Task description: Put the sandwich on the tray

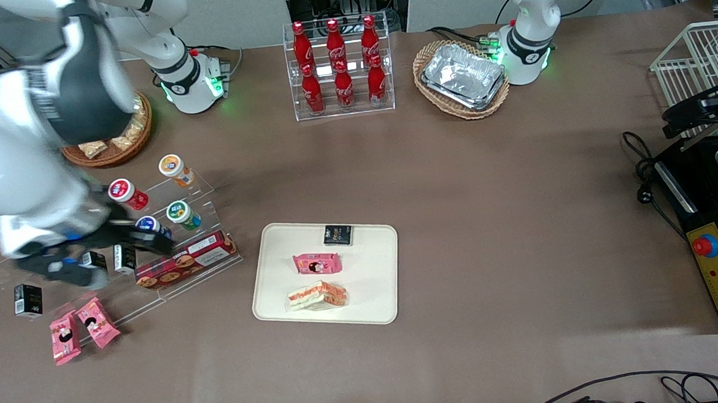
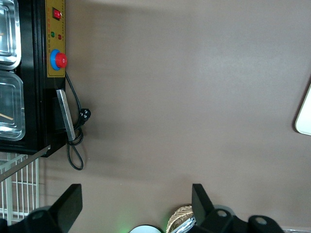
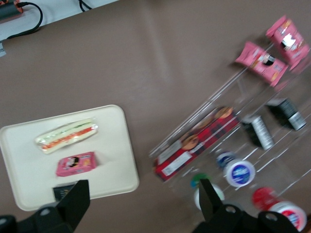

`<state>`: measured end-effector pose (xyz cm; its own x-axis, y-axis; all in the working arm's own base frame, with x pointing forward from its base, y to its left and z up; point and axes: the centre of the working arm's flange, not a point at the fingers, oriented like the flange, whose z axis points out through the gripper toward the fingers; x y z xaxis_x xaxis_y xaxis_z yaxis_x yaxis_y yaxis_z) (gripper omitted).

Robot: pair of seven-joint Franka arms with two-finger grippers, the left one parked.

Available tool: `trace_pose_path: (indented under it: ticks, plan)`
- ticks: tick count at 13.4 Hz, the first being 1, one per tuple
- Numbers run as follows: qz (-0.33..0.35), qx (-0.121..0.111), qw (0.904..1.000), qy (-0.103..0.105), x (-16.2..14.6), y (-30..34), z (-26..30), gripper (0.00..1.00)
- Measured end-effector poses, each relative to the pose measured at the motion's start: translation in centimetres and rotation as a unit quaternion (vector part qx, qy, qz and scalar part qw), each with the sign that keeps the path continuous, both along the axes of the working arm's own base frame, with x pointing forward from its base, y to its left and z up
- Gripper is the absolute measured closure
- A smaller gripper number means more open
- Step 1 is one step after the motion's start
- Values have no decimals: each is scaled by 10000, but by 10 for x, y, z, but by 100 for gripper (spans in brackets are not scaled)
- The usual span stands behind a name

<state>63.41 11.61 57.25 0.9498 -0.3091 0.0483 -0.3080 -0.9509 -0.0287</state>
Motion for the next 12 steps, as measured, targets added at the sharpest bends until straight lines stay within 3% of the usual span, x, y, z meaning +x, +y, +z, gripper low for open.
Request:
trace_pose_path:
  ticks: [6,12]
  plan:
    - [476,-24,9988,-86,-17,-148,30,0]
    - [383,-72,9992,-9,-35,-191,15,0]
